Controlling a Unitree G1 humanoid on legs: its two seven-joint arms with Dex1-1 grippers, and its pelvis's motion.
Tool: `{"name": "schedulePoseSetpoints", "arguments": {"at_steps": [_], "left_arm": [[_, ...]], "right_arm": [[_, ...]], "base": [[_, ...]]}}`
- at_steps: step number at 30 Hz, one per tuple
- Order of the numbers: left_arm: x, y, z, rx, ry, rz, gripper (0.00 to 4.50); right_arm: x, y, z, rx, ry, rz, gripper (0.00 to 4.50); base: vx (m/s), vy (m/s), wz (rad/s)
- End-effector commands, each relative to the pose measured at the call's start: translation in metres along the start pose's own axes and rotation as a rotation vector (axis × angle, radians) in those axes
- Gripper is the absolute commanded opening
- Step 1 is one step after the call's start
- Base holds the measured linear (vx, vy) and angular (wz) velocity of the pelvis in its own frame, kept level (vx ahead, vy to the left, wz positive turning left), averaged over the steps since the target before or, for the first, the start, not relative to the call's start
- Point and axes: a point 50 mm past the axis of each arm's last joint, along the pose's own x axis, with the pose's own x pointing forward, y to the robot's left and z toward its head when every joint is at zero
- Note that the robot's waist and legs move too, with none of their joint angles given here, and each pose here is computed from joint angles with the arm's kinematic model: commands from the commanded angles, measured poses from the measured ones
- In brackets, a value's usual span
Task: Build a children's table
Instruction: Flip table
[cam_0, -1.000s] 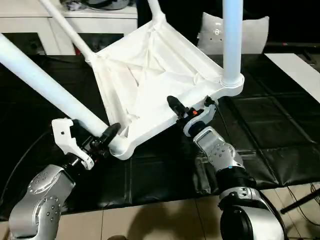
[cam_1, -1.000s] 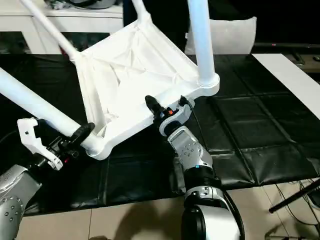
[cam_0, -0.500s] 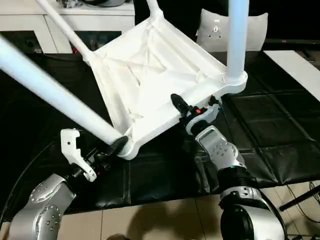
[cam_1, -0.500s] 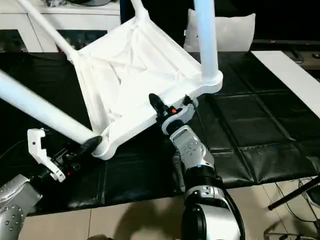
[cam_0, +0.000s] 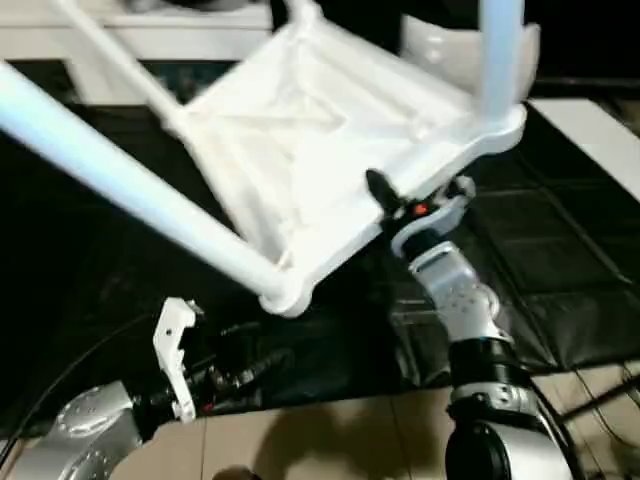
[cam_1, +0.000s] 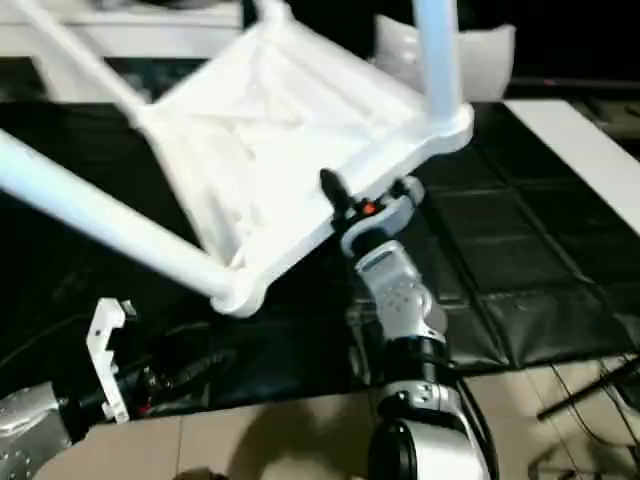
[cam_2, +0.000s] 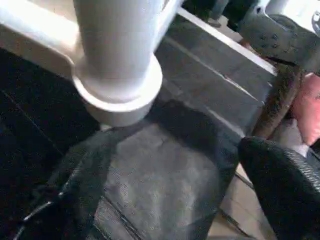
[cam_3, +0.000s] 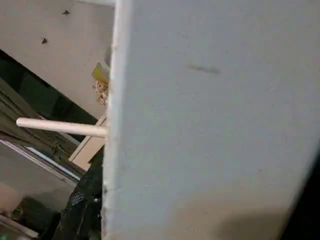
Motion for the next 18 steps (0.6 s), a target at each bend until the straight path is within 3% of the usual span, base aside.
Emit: {"name": "schedulePoseSetpoints", "arguments": {"at_steps": [1,6,9,18], "left_arm": [[0.000,0.000,0.003,0.037,0.014,0.004,4.50],[0.002,-0.010,0.009,0.073,0.014,-0.063,4.50],[0.005,-0.015,0.015,0.093,0.005,-0.088,4.50],[0.004,-0.020,0.028,0.160,0.038,-0.111,4.50]], "right_arm": [[-0.003,0.014,0.039,-0.100,-0.158,0.042,1.98],[-0.017,0.013,0.062,-0.251,-0.243,-0.031,1.98],[-0.023,0.012,0.068,-0.388,-0.239,-0.081,1.98],[-0.031,0.019,0.083,-0.628,-0.207,-0.134,1.96]], "base": [[0.000,0.000,0.00],[0.000,0.000,0.00],[0.000,0.000,0.00],[0.000,0.000,0.00]]}}
